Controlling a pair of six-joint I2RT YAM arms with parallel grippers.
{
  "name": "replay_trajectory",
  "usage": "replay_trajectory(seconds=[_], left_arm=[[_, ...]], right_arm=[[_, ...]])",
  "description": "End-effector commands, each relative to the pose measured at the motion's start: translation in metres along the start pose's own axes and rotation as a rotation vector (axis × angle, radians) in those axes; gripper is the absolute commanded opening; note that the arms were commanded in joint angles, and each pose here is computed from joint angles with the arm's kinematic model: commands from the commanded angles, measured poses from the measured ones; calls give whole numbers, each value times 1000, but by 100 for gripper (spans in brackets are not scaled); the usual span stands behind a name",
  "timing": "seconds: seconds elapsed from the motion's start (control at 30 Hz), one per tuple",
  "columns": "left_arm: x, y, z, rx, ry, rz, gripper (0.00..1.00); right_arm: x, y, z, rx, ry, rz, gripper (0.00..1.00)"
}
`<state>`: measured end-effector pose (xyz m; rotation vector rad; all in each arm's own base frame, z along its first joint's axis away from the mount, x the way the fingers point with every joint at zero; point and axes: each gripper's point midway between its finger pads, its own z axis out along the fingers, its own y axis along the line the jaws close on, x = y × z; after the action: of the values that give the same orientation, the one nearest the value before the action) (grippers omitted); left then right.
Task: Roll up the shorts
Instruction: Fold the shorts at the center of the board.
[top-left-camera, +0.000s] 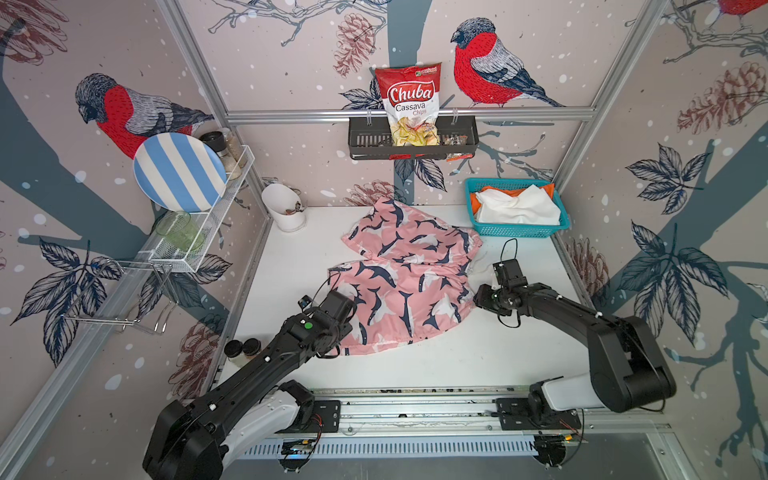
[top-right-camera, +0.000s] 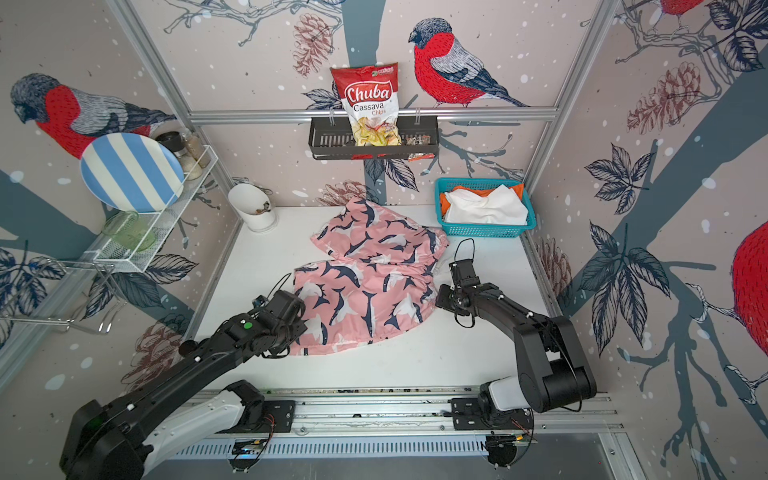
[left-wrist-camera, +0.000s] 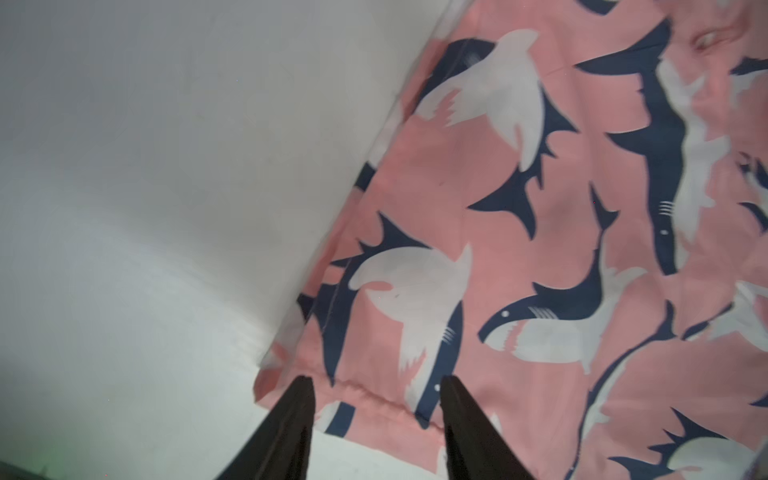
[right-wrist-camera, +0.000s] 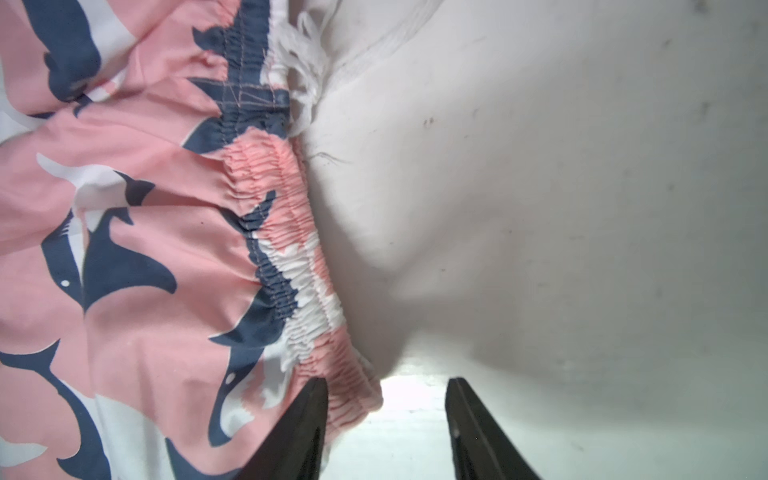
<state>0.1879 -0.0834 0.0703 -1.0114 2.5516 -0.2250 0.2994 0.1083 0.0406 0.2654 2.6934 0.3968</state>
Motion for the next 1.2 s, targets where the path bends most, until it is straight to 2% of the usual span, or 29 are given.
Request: replay_trajectory(seconds=[0.0,0.2,0.33,0.43,0.5,0.67,0.8,1.0,1.1,1.17], left_arm=[[17,32,5,-119,19,-139,53],[31,43,12,-191,49,-120,57],[31,38,24,-159,39,-118,61],[34,25,35,-131,51,-79,60],[35,24,41,-166,54,-51,54],[39,19,50,-172,76,12,18],[35,20,49,-159,55,14,3],[31,19,47,-150,47,16,0],[30,19,45,-147,46,16,0],[29,19,44,-139,44,13,0]], right_arm=[[2,-10,-5,56,-2,11,51],[5,-16,-7,86,-2,27,52],[9,-14,-8,64,6,41,54],[10,-11,-8,41,3,61,54],[11,-3,-8,1,12,74,54],[14,9,-2,-91,38,141,52],[19,14,5,-187,60,271,49],[32,21,16,-283,119,437,49],[36,25,19,-313,135,485,42],[35,25,19,-320,131,504,29]])
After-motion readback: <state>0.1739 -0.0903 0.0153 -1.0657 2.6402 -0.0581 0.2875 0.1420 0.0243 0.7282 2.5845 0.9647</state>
